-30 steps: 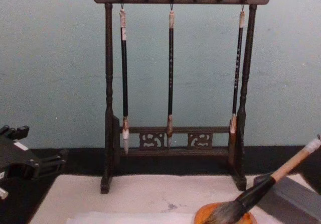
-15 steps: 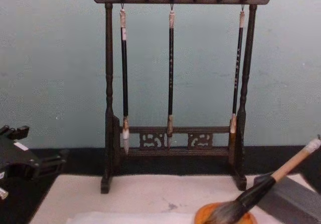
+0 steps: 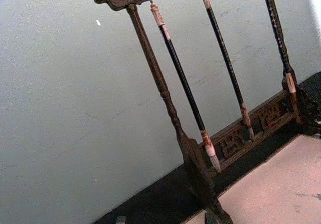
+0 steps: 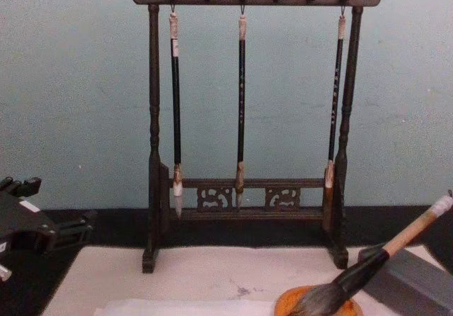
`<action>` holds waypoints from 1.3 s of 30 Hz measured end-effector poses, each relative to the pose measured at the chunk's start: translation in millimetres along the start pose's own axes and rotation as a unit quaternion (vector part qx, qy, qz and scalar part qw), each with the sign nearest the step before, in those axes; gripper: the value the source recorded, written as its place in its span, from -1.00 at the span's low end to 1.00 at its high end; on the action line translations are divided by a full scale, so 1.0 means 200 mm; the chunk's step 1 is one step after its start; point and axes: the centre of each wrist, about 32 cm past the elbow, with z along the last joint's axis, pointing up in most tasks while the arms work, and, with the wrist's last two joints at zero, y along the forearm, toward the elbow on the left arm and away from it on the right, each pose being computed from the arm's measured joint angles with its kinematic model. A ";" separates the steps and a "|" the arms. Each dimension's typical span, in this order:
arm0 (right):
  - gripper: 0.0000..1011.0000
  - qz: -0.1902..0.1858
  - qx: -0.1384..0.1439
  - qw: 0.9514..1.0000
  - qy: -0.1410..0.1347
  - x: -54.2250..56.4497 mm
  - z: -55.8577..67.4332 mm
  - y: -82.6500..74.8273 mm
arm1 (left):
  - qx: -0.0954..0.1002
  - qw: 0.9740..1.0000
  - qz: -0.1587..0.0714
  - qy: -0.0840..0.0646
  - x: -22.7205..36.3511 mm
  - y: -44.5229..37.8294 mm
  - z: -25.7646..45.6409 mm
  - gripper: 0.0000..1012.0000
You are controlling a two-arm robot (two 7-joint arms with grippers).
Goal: Pick up the brush from the inkstone, write on the paper, then place the brush back to its original position.
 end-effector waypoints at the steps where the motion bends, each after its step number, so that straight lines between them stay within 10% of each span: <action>1: 0.98 0.000 0.000 1.000 0.000 0.00 0.00 0.01 | 0.000 1.000 0.000 0.000 0.000 0.000 0.000 1.00; 22: 0.98 -0.002 0.019 1.000 -0.018 0.05 -0.03 0.34 | 0.000 1.000 0.000 0.000 0.000 0.000 0.000 1.00; 39: 0.98 -0.010 0.023 1.000 -0.018 0.05 -0.04 0.38 | 0.000 1.000 0.000 0.000 0.000 0.000 0.000 0.99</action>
